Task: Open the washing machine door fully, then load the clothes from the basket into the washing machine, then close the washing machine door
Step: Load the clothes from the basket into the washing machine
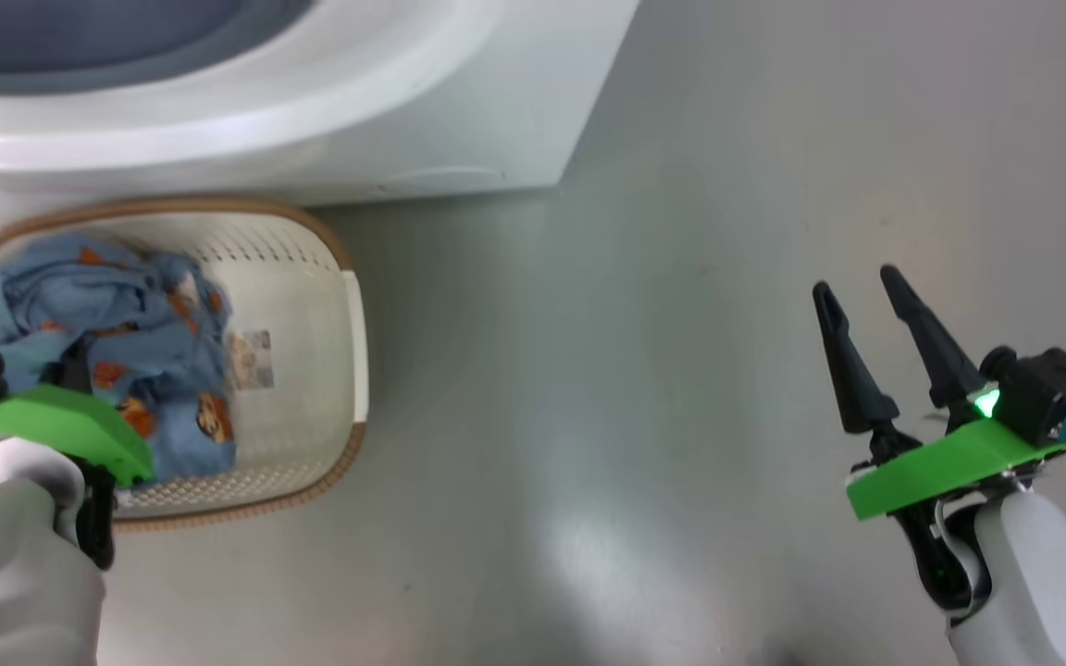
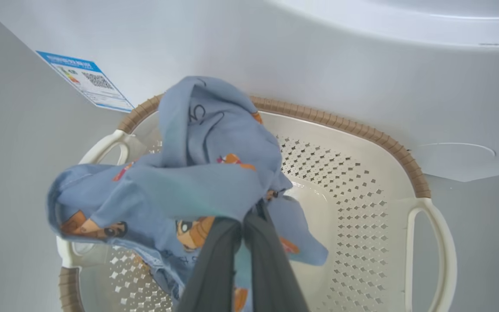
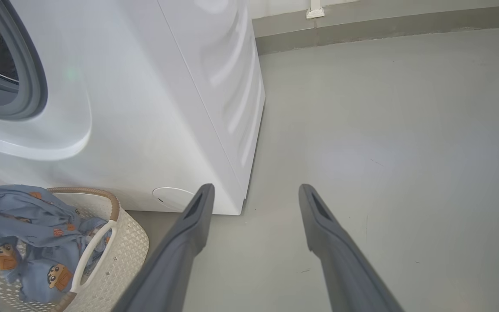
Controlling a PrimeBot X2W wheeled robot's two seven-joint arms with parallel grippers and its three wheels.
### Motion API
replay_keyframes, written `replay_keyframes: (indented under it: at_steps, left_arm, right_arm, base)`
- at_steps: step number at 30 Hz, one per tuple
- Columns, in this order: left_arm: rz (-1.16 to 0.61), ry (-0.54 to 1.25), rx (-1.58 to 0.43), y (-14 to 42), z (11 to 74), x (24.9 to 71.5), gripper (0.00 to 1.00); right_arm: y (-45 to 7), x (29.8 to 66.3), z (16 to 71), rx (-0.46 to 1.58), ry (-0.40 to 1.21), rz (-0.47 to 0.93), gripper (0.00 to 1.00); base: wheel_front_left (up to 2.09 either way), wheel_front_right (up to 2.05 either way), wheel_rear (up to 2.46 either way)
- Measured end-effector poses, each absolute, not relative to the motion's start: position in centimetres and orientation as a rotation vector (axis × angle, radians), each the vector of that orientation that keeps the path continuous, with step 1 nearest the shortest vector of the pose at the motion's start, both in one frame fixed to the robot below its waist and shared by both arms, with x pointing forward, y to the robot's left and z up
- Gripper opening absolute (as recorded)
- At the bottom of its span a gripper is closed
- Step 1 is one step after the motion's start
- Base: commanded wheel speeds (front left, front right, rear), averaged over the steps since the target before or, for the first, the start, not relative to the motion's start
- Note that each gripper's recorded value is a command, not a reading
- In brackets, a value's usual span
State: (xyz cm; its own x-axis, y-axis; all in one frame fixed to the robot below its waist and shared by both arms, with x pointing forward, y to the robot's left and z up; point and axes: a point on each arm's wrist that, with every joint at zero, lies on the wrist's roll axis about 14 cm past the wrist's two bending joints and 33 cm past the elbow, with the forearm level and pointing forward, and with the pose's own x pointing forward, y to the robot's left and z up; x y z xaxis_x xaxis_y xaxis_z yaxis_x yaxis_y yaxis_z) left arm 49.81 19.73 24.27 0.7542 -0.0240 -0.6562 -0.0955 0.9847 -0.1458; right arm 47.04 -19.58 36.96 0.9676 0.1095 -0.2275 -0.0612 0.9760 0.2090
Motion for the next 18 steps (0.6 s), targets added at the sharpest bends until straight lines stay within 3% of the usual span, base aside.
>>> replay_keyframes:
  at_steps: [18]
  left_arm:
    - [-0.008,0.329,-0.157,20.3,37.6,47.3,0.0]
  right_arm:
    - [-19.8,42.0,42.4,0.223,0.166,0.084,1.0]
  base:
    - [0.0,0.0,0.0]
